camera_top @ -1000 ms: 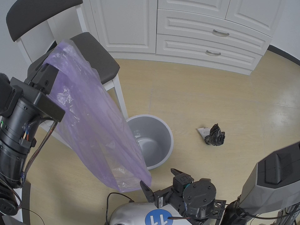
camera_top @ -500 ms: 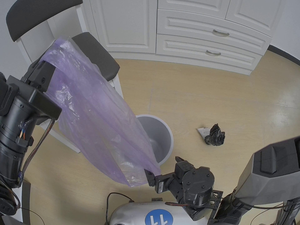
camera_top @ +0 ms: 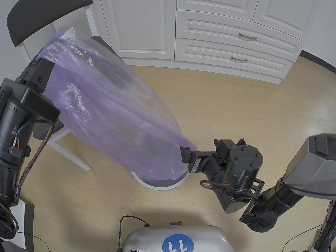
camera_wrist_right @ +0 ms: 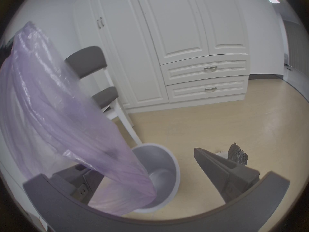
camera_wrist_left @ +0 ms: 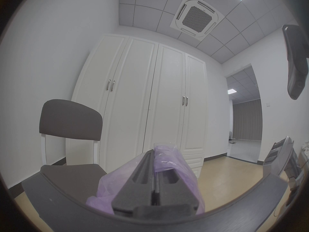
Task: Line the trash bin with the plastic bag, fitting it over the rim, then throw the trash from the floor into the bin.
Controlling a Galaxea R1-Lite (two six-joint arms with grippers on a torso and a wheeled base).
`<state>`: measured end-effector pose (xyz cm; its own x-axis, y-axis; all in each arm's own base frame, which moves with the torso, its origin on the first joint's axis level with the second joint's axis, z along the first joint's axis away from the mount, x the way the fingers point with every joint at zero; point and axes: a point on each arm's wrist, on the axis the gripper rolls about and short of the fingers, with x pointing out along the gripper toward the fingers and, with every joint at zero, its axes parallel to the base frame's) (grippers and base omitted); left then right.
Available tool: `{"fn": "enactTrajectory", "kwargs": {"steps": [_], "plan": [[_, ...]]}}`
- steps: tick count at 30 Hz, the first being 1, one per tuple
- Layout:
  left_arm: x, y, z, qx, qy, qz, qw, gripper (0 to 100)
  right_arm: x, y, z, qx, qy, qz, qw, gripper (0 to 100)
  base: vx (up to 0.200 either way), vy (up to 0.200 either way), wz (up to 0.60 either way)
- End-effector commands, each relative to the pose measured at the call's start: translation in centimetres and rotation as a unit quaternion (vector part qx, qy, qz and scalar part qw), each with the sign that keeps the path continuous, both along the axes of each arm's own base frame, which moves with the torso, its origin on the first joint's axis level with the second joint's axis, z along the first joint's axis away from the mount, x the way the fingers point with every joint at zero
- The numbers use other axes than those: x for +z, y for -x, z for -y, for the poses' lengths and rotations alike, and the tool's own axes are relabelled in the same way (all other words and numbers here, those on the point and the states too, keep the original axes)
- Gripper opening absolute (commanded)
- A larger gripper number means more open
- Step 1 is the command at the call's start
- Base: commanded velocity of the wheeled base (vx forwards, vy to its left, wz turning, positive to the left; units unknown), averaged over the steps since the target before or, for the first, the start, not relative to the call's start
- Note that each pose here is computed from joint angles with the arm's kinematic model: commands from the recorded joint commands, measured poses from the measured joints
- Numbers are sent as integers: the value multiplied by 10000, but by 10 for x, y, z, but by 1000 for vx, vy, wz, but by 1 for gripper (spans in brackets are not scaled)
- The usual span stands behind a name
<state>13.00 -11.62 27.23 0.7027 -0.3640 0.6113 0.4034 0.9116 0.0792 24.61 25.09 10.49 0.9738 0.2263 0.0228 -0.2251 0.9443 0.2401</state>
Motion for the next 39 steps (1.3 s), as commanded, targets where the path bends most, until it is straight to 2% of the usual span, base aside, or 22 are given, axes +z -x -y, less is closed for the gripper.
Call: {"fn": "enactTrajectory", "kwargs": {"steps": [1,7,11,15,18,20,21,22,24,33,39], "plan": [[2,0,0,-1,30,23,10000,0,7,-21,3,-221,-360,125,9990,100,0,0,0],[3,1,1,-49,62,39,10000,0,12,-39,9,-357,-858,149,9956,100,0,0,0],[5,1,0,-49,93,72,9999,0,14,-43,11,-234,-1091,128,9937,100,0,0,0],[7,1,0,-48,123,89,9999,0,21,-39,13,130,-1465,69,9891,100,0,0,0],[8,3,-1,-48,144,111,9998,0,24,-30,19,520,-1601,-241,9854,100,0,0,0],[9,4,-2,-59,173,139,9997,0,30,-22,23,944,-1833,-488,9773,100,0,0,0],[9,5,-2,-59,178,145,9997,0,31,-21,24,1027,-1897,-525,9750,100,0,0,0],[11,6,-4,-54,194,170,9997,0,33,-16,27,1278,-2074,-673,9675,100,0,0,0],[12,7,-5,-54,220,198,9995,0,29,-16,30,1391,-2110,-778,9644,100,0,0,0],[20,13,-10,-56,356,333,9988,0,15,-14,29,1420,-1986,-935,9652,100,0,0,0],[23,15,-12,-57,419,399,9983,0,13,-8,30,1518,-2050,-744,9640,100,0,0,0]]}}
